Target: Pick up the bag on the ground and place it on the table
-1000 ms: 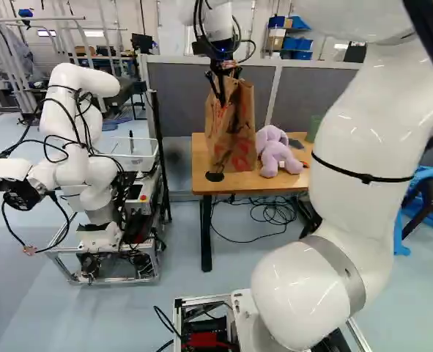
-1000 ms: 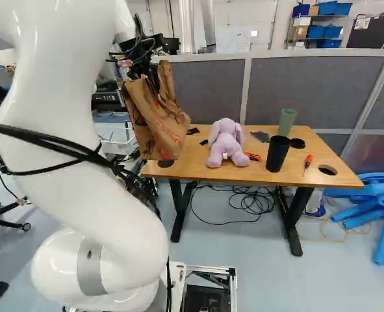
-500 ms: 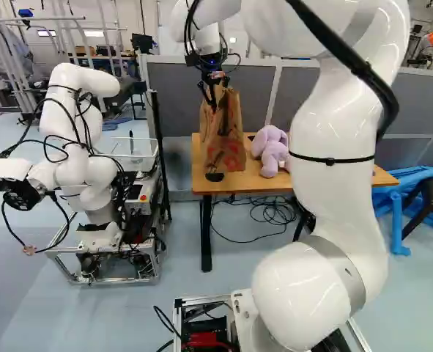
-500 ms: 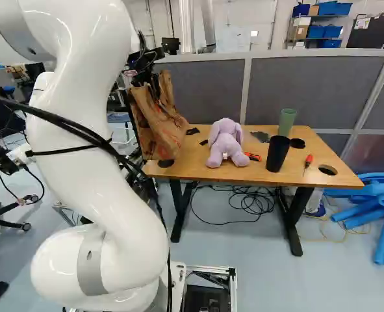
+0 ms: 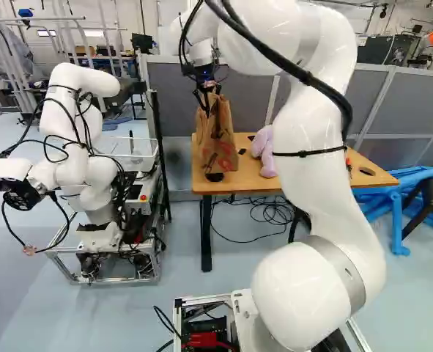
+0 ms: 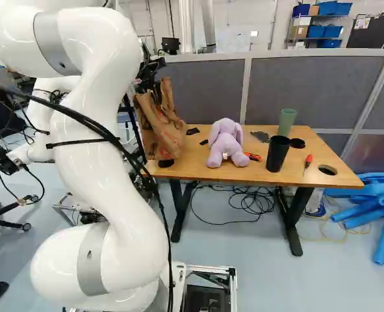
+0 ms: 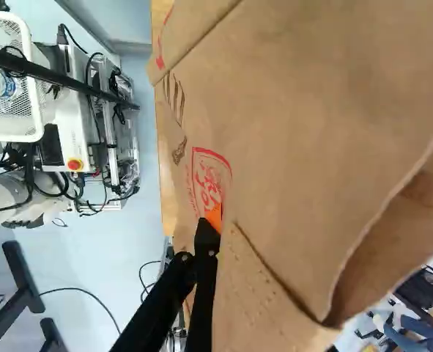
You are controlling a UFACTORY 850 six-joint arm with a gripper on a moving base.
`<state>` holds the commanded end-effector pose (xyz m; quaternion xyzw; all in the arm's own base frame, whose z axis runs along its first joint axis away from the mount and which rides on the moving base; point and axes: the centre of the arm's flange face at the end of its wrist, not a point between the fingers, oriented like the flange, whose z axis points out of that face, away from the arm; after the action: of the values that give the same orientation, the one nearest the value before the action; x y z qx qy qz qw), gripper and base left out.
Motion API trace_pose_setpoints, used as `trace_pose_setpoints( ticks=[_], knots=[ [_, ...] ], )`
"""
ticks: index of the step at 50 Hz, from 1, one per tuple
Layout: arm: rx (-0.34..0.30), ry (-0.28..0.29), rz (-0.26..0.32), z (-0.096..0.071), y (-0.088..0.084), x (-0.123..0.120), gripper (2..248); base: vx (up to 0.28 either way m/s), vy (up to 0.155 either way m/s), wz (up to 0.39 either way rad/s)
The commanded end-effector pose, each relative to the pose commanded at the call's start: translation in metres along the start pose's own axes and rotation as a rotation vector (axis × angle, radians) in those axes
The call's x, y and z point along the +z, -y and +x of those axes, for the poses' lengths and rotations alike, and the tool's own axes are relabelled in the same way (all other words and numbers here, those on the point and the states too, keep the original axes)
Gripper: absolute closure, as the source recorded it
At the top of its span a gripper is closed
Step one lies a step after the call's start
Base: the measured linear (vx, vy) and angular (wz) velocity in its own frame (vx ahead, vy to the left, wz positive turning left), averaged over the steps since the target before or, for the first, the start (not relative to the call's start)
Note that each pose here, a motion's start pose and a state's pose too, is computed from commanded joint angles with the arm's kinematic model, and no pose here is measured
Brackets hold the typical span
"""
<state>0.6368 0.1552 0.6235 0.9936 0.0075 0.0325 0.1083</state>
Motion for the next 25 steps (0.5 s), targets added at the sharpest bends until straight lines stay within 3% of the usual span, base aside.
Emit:
trace_pose_setpoints(
  ticks=[25],
  knots=[
    [0.005,0.003,-0.001,0.049,0.018,0.039,229,0.0,0.0,0.0]
  ],
)
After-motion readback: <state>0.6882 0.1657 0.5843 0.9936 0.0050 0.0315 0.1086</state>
